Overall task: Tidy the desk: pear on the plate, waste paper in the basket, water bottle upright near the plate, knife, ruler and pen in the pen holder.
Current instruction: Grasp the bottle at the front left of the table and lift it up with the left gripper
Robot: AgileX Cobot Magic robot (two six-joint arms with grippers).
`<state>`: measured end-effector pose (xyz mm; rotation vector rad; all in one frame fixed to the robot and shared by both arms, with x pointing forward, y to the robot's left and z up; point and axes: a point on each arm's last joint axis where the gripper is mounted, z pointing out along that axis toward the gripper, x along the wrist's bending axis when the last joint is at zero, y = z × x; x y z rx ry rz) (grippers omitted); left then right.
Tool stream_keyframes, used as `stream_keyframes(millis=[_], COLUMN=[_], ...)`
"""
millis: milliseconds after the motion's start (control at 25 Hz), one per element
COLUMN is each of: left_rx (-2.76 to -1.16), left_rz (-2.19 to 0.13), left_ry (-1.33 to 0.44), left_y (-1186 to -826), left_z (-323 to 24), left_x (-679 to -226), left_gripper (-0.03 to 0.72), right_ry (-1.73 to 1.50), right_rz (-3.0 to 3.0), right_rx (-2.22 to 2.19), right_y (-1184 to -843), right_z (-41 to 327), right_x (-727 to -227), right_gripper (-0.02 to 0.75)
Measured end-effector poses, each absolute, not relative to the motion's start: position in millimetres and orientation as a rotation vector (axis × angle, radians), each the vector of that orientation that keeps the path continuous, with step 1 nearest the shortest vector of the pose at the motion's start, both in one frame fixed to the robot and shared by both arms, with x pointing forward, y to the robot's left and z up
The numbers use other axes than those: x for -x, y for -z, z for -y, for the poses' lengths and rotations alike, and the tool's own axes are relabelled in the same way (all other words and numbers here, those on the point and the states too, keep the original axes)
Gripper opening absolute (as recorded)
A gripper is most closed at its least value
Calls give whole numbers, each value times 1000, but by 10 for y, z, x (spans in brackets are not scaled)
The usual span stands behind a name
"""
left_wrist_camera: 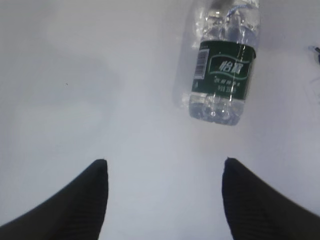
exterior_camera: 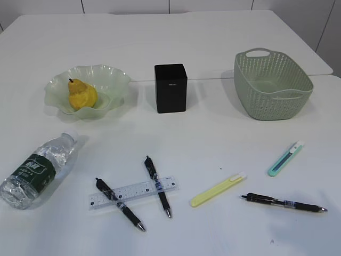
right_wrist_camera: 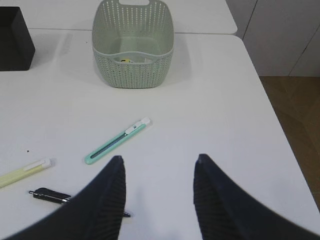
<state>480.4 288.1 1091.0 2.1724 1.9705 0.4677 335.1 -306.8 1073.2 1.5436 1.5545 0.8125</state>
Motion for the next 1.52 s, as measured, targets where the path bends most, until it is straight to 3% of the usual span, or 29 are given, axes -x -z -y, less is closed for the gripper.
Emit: stream_keyframes(millis=[160,320,600,1040,1520], left_rx=[-2128,-2184,-2300,-2329,-2409], left_rz=[-1946,-1874,-1798,-1761,-1802], left_ry=[-509,-453,-161,60,150], left_y=[-11184,-11280,-10880,-10334,-9826], left_z=[-2870,-2817,-2644,-2472,-2474], left_x=[-4892,-4974,-5381,-6128,-6356], left_gripper=[489,488,593,601,602], right_ry=[-790,-789,-789,-787,-787], right_rz=[-1560,-1556,-1556,-1555,-1554], right_rx=[-1526,-1527,-1527,-1529,-1533], right_y=[-10733,-10735,-10735,-10729,-10723], right_z=[3079,3082,3082,3083,3084], right_x=[-3351,-3352,-3352,-3352,-3352], right_gripper=[365,365,365,365,365])
